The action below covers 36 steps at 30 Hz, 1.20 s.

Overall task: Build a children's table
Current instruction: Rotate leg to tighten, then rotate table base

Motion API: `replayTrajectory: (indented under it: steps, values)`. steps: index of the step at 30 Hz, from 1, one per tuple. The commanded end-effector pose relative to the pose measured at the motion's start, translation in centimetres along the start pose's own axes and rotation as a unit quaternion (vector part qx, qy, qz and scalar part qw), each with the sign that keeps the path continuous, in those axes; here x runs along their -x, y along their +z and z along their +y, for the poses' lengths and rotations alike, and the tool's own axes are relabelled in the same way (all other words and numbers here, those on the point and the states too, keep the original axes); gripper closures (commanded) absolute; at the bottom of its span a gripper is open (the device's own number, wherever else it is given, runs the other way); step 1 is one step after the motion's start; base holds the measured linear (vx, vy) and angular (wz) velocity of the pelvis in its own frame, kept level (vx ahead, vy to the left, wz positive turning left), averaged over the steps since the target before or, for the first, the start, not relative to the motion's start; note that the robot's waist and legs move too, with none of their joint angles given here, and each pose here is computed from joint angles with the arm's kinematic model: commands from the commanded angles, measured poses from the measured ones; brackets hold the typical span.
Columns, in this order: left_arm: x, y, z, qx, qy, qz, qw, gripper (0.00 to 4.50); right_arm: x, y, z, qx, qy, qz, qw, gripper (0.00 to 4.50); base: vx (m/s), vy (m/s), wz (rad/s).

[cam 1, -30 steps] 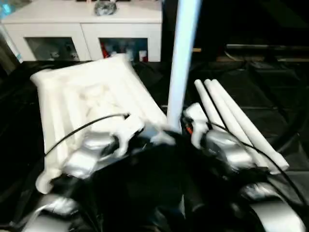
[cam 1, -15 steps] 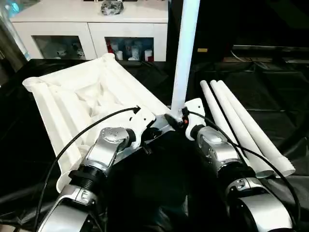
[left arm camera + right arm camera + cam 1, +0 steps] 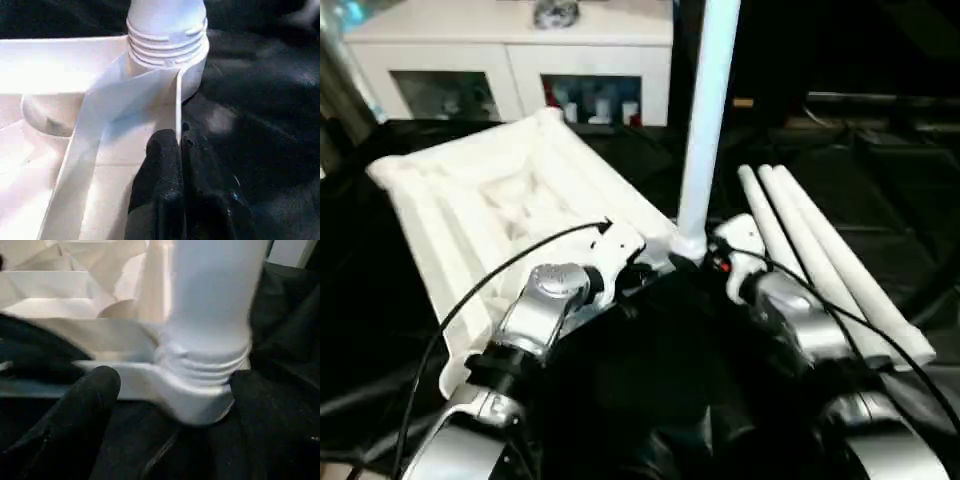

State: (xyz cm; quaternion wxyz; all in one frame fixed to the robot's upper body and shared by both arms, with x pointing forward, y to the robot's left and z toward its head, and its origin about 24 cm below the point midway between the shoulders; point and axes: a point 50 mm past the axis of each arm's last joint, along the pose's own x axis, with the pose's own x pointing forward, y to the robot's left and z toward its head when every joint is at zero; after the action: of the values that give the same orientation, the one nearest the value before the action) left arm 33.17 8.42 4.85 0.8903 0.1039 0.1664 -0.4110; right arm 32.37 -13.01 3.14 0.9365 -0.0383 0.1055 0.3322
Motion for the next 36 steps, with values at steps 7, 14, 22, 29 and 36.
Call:
replayTrajectory:
  steps: [7,14,22,29,36]
  values:
    - [1.7,3.9,1.3,-0.054,0.042,-0.081,0.994,3.61,0.3,-0.5,1.8,0.008,0.032,0.025,0.999,0.52,0.0,0.0,0.0]
    - [9.1,3.8,8.7,-0.076,0.297,-0.044,0.951,3.61,-1.0,-1.3,2.1,0.0,0.003,0.08,0.997,0.52,0.0,0.0,0.0]
    - [17.7,0.0,12.8,-0.111,0.427,0.121,0.889,3.61,-2.1,-1.4,2.6,0.031,0.015,0.116,0.993,0.52,0.0,0.0,0.0]
    - [19.8,-3.1,12.5,-0.095,0.391,0.222,0.888,3.61,-3.6,-0.9,3.6,0.057,0.022,0.118,0.991,0.52,0.0,0.0,0.0]
    - [20.1,-3.7,12.3,-0.087,0.359,0.256,0.893,4.28,-4.1,-0.6,3.8,0.044,0.018,0.11,0.993,0.9,0.0,0.0,0.0]
